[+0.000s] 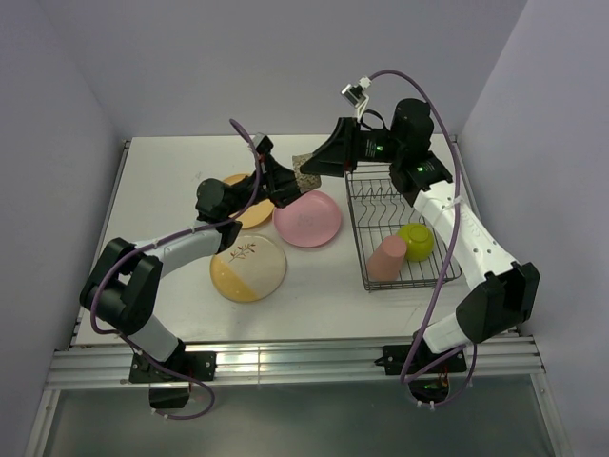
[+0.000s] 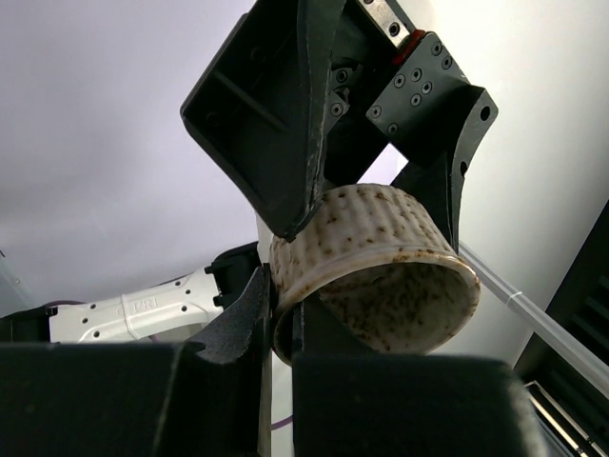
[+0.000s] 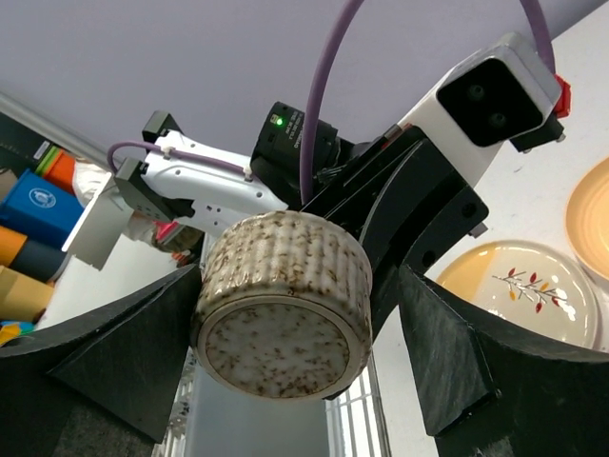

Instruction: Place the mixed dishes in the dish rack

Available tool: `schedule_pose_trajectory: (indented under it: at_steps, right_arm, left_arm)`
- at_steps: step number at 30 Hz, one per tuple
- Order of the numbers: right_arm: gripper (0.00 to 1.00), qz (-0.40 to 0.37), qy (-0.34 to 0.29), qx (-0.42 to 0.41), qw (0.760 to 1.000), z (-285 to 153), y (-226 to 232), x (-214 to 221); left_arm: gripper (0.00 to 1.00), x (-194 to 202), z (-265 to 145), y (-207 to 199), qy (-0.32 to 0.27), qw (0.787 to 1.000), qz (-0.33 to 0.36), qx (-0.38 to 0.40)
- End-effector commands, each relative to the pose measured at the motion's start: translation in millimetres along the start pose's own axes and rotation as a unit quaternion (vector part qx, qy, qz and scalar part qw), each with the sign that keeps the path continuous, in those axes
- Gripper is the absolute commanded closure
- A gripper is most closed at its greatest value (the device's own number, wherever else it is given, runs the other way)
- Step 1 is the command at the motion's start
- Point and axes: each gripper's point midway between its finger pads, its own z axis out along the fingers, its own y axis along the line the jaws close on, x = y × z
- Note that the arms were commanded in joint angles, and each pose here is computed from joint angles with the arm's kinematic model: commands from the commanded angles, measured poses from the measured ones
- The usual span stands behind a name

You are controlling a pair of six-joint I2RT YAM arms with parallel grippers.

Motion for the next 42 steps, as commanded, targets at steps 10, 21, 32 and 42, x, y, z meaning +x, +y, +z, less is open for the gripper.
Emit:
schedule_pose_trajectory:
  at_steps: [10,21,32,42]
  right_arm:
    - [0.11,-0.023,0.026,-0.018,0.999,-4,20,23]
    - [0.18,-0.027,0.014,-0.016,0.999,0,21,8]
    - [1.0,-0.006,0.011,-0.021,1.0,1,22,5]
    - [1.0,0.002,-0.01,0.042,0.999,-9,7,0]
  left_arm:
    - [1.0,42,-17,-102,0.1,0.976,-0.142,0.133]
    - [1.0,42,-17,-100,0.099,0.976,-0.145,0.132]
    - [0.59,40,-21,-94,0.09,0.974,-0.158,0.133]
    - [0.01,38,-22,-67,0.081,0.974,-0.196,0.081]
